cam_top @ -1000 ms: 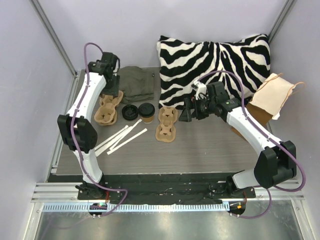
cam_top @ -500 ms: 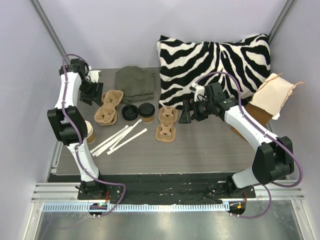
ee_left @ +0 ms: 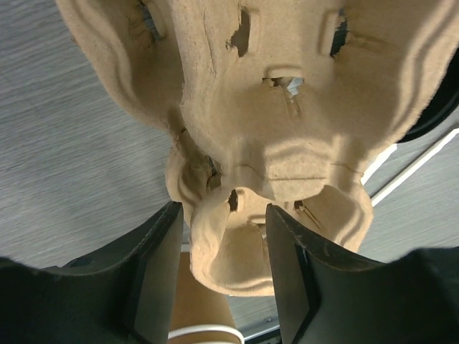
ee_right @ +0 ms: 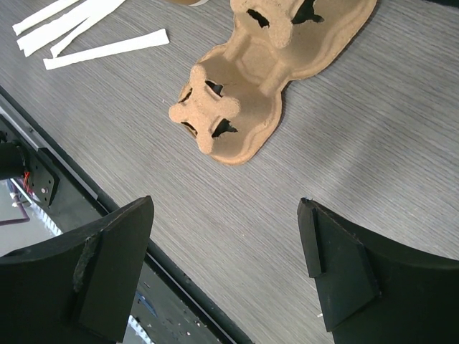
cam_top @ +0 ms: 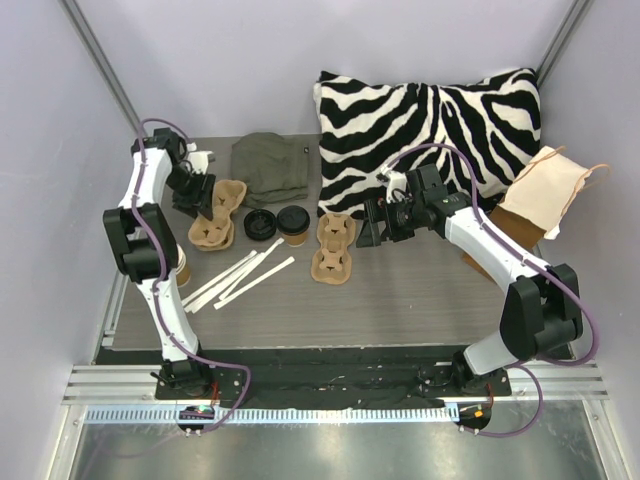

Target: Pack the takeout coffee

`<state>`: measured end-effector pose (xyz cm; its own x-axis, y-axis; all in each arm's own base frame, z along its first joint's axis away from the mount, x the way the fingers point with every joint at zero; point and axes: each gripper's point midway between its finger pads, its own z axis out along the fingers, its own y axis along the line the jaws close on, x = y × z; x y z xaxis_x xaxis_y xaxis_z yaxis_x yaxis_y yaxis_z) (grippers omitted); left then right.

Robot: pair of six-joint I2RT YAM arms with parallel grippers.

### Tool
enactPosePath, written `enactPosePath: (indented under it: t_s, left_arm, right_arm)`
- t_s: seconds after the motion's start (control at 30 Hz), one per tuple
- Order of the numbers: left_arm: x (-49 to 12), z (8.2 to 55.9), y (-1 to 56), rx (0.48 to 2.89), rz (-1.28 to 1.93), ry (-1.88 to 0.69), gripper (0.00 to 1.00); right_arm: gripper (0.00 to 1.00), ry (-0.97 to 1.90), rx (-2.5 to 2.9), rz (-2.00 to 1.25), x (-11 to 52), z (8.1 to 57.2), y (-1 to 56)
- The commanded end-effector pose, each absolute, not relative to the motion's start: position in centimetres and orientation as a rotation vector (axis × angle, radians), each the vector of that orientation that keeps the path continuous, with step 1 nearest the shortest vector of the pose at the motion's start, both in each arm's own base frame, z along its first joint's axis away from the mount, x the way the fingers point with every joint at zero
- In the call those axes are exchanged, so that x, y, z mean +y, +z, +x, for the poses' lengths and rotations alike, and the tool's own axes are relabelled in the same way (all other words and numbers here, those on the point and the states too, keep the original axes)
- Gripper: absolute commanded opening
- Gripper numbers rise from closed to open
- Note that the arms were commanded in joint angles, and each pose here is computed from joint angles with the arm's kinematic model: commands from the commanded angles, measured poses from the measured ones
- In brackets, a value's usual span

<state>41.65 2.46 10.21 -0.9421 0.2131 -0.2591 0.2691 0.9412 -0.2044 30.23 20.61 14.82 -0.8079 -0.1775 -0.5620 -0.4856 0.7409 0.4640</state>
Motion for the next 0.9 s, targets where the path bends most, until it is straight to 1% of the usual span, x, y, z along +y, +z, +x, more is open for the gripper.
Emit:
enactPosePath:
  t_s: [0.0,0.07,0.17,0.2,0.37,0.47,0.53,0.7,0.87]
  left_arm:
    - [2.0,42.2,9.7,2.831,0.386,-0.383,0.5]
    - [1.9,42.1,9.4,2.833,0.388,-0.399,0.48]
    - [1.9,41.9,9.4,2.835,0.392,-0.4,0.34]
    - [2.0,41.9,9.6,2.831,0.388,-0.397,0.26]
    - [2.3,41.2,12.3,2.778,0.332,-0.412,0.08]
    - [2.1,40.8,14.1,2.732,0.289,-0.436,0.05]
    - [2.0,40.5,14.2,2.728,0.276,-0.442,0.05]
    - [2.9,40.9,13.3,2.755,0.229,-0.415,0.03]
    - [3.6,41.1,12.8,2.754,0.176,-0.451,0.03]
  right_arm:
    - [0.9,0.855,2.381,-0.546,21.3,31.1,16.8]
    - [0.9,0.855,2.387,-0.545,21.3,31.1,16.6]
    - [0.9,0.854,2.393,-0.542,21.3,31.1,16.6]
    - [0.89,0.853,2.396,-0.541,21.2,31.1,16.6]
    - [0.9,0.864,2.397,-0.539,21.4,30.9,16.6]
    - [0.89,0.874,2.402,-0.534,21.5,30.8,16.5]
    - [0.9,0.879,2.405,-0.533,21.5,30.8,16.5]
    - [0.9,0.878,2.398,-0.536,21.5,30.8,16.7]
    - [0.9,0.872,2.403,-0.539,21.3,30.5,16.4]
